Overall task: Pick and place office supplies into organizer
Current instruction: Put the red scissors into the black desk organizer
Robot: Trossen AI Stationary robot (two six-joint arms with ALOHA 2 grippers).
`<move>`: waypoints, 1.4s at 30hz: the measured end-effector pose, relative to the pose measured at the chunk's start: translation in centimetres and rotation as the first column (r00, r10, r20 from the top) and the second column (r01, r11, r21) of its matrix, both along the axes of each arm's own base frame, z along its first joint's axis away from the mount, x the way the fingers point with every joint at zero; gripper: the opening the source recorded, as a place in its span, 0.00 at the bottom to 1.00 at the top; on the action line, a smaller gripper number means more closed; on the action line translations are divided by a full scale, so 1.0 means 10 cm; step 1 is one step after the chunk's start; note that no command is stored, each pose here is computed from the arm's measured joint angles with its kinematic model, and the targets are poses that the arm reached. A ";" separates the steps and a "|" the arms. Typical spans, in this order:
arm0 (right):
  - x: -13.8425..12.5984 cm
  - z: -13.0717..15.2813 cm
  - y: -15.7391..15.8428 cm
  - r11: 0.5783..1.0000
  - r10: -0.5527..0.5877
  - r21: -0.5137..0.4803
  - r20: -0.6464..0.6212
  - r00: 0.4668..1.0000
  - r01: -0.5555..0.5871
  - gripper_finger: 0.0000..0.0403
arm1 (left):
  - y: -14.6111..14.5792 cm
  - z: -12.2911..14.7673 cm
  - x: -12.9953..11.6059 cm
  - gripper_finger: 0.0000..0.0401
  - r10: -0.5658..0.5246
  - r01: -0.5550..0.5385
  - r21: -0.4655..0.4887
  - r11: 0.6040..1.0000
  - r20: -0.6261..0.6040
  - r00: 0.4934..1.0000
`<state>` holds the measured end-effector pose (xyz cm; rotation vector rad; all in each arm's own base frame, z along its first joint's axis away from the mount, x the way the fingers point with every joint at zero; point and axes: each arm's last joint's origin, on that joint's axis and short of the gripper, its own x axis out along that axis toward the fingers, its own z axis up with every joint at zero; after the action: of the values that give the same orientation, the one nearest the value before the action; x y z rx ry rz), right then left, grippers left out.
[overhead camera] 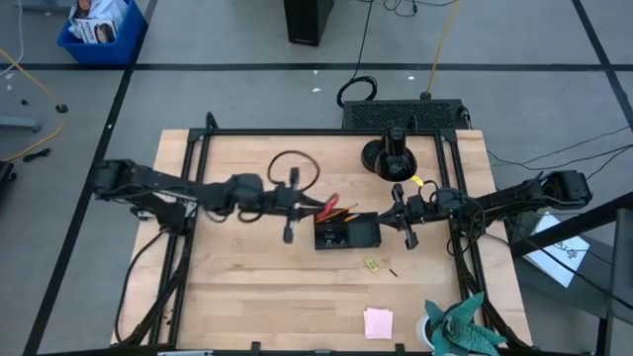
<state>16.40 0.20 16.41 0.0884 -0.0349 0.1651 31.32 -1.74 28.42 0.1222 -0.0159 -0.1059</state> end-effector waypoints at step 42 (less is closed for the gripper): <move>0.00 0.01 0.00 1.000 -0.002 0.019 0.005 1.000 0.002 0.00 | 0.24 -1.15 0.56 0.10 -0.046 0.028 -0.109 0.994 -0.165 0.985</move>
<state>16.40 0.19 16.50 0.1066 -0.0418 0.1629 36.96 0.67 16.94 0.0064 0.1441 -0.1516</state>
